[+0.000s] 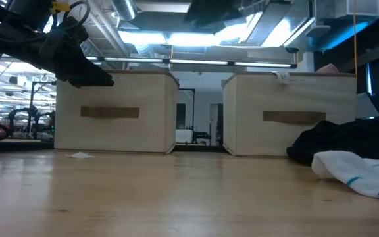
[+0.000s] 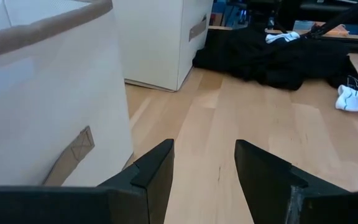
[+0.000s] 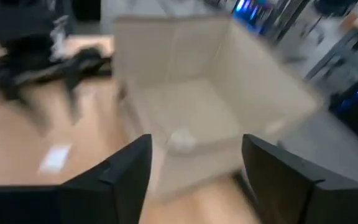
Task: Sort clothes
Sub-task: Put the white sock into the left laundry organizer
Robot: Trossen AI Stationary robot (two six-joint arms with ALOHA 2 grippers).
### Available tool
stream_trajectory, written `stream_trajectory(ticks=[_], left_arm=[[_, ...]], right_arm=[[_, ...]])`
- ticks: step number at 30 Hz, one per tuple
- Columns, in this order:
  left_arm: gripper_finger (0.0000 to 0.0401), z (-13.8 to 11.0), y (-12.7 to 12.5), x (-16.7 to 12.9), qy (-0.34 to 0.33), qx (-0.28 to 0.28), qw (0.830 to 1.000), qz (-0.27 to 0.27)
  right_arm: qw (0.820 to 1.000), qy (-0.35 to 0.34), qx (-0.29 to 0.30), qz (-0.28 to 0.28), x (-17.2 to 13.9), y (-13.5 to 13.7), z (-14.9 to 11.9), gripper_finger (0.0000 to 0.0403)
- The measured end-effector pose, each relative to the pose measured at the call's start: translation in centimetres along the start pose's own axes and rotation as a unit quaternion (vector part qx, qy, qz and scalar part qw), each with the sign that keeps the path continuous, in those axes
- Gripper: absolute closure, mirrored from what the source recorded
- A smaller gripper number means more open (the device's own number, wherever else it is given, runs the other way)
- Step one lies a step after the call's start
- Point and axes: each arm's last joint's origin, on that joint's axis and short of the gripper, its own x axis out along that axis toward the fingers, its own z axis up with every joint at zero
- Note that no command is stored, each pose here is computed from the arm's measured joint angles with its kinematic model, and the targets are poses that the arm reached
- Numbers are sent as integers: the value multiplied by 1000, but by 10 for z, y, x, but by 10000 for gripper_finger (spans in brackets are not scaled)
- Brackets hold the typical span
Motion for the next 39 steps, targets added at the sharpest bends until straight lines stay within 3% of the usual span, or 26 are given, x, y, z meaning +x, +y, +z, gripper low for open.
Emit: stream_trajectory(ticks=[4,8,11,17,22,27,30,34,39], left_arm=[[239,-1,0,0,3,6,1000,0],[239,-1,0,0,4,12,1000,0],[239,-1,0,0,4,12,1000,0],[239,0,0,0,1,12,1000,0],[239,1,0,0,-4,4,1000,0],[239,2,0,0,-10,-1,1000,0],[239,2,0,0,-11,-1,1000,0],[239,2,0,0,-12,-2,1000,0],[239,3,0,0,-13,-2,1000,0]], right_arm=[[996,64,37,48,-67,24,-6,139],[978,176,93,67,-113,51,-32,140],[956,257,137,40,-142,69,-54,146],[912,340,227,-17,-182,107,-108,155],[850,418,312,-71,-203,130,-162,155],[769,505,382,-90,-216,151,-215,155],[732,537,407,-102,-220,158,-243,155],[719,556,407,-90,-216,161,-268,155],[727,551,392,-118,-209,152,-289,155]])
